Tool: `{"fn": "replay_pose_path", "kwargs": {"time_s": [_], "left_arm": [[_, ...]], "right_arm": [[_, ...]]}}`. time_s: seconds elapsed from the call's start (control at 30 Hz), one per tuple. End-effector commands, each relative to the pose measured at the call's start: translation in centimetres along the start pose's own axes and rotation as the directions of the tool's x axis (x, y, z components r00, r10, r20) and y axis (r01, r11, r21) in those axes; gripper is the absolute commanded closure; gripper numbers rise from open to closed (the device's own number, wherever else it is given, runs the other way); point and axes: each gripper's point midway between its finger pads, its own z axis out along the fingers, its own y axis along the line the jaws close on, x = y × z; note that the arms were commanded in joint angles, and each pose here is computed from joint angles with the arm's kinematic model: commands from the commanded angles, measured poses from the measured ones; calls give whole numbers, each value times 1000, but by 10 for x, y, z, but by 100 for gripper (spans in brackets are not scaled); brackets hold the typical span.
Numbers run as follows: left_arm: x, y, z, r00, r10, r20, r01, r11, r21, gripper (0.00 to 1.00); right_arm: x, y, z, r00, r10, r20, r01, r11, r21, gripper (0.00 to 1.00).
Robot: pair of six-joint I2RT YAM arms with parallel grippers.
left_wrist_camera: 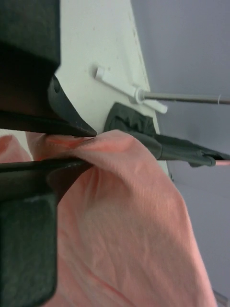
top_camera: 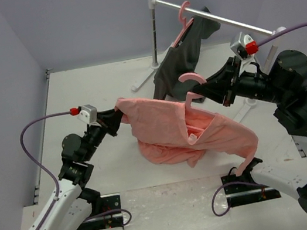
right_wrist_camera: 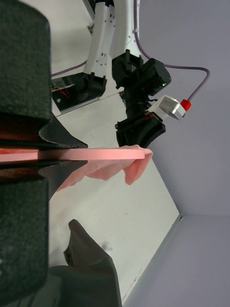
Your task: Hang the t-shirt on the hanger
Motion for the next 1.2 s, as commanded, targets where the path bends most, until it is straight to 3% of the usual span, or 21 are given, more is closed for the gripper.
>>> {"fn": "replay_pose_path", "kwargs": {"time_s": [0.0, 0.03, 0.1, 0.2, 0.23, 0.33, 0.37, 0.47, 0.5, 0.6, 0.67, 0.8, 0.93, 1.0, 1.1, 1.17], "left_arm": [[-36, 22, 12, 997, -17, 82, 29, 990, -140, 100], [-29, 50, 6, 995, -67, 71, 86, 948, -307, 100], [-20, 97, -16, 987, -130, 90, 158, 801, -577, 100], [-17, 135, -40, 980, -155, 121, 194, 640, -743, 100], [-15, 138, -39, 978, -174, 113, 200, 644, -738, 100], [-21, 126, -20, 981, -176, 80, 187, 756, -628, 100], [-25, 113, -11, 983, -168, 68, 178, 812, -556, 88], [-36, 66, 10, 990, -141, 22, 141, 944, -297, 3], [-49, 45, 15, 994, -110, 17, 112, 976, -186, 0], [-88, -9, 13, 999, -26, 47, 22, 997, 76, 0], [-117, -51, 6, 995, 24, 96, -50, 958, 281, 0], [-141, -141, -1, 994, 62, 95, -110, 729, 676, 0], [-120, -180, 23, 993, 113, -20, -53, 602, 797, 4], [-106, -188, 33, 989, 104, -101, 29, 541, 840, 17], [-95, -197, 41, 981, 99, -168, 99, 490, 866, 49], [-92, -207, 39, 982, 101, -160, 97, 458, 884, 46]], "right_arm": [[-15, 1, -8, 999, -16, 44, 14, 999, 37, 100], [-14, -5, -10, 999, -18, 49, 14, 997, 79, 100], [-11, -26, -12, 998, -20, 56, 9, 982, 187, 100], [-3, -43, -18, 997, -54, 53, 37, 960, 279, 100], [-1, -44, -19, 997, -64, 49, 47, 957, 286, 100], [4, -40, -16, 997, -68, 35, 58, 967, 247, 100], [5, -37, -13, 997, -66, 26, 58, 973, 223, 100], [7, -36, -1, 998, -57, -3, 56, 984, 169, 100], [9, -40, 4, 998, -63, -16, 65, 984, 167, 100], [17, -48, 14, 997, -66, -50, 73, 985, 158, 100], [22, -51, 22, 996, -56, -62, 64, 989, 133, 100], [26, -39, 37, 998, -42, -53, 42, 999, 8, 100], [20, -13, 36, 996, -88, -3, 87, 985, -149, 100], [16, 5, 33, 991, -131, 37, 136, 958, -251, 100], [15, 18, 29, 988, -148, 47, 155, 936, -315, 100], [14, 21, 28, 989, -143, 44, 150, 930, -336, 100]]}}
